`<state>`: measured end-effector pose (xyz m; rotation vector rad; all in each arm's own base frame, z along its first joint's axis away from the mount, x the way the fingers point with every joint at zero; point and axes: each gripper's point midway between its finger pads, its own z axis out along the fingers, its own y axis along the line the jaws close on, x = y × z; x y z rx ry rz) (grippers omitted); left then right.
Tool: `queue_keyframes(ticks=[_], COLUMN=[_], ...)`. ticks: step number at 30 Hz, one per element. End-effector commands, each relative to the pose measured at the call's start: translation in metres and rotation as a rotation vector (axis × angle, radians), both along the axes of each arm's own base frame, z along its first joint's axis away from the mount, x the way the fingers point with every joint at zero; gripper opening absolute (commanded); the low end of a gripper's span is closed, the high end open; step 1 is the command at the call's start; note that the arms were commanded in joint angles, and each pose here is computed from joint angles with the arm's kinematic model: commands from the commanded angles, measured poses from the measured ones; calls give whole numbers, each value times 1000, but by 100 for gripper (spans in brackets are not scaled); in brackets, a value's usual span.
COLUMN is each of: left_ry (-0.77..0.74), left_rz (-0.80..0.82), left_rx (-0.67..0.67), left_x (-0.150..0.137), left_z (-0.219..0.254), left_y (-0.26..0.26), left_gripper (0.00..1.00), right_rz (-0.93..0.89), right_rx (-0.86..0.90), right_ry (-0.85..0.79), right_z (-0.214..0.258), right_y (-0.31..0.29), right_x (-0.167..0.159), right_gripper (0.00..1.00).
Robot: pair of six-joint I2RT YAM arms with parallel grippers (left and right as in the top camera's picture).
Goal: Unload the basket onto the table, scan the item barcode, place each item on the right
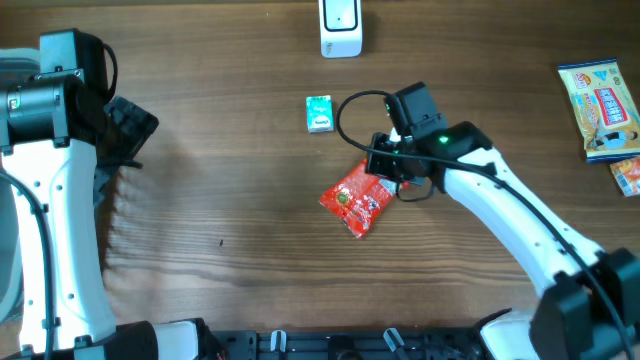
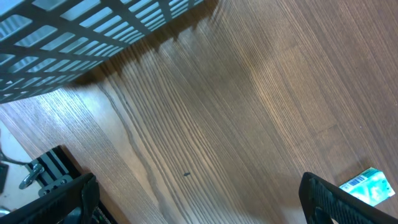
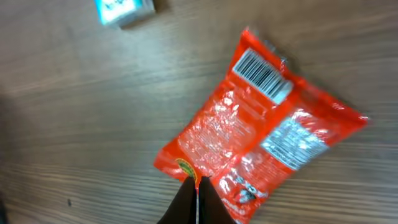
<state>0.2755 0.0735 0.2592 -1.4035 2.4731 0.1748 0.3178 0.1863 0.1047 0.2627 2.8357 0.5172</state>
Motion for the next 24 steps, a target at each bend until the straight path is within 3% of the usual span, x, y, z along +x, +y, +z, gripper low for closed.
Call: queue_keyframes(ticks=[1, 7, 13, 15, 17, 18, 21, 24], left_ry=[-4, -4, -4, -4, -4, -4, -4, -4], left_rz=[19, 19, 19, 19, 19, 19, 19, 19], left_rx=[3, 3, 3, 4, 3, 3, 3, 3], left_x=[0, 0, 0, 0, 0, 0, 0, 0], left_z=[1, 1, 1, 1, 1, 1, 1, 1], left_y=[3, 3, 3, 3, 3, 3, 3, 3], left_gripper=[100, 100, 100, 100, 100, 100, 100, 100], right_rz=[10, 1, -49, -50, -45, -37, -8, 7], right_rx=[-52, -160, -340, -306, -234, -217, -95, -58], right_ry=[148, 298, 256, 175, 28, -6, -96, -77], right_z=[-59, -101, -56, -33, -8, -4, 1, -22], right_y=[0, -16, -56, -54, -45, -41, -15, -4], right_x=[-17, -37, -35, -21, 5, 12, 35, 40], right_gripper=[4, 4, 4, 4, 21, 24, 23, 20])
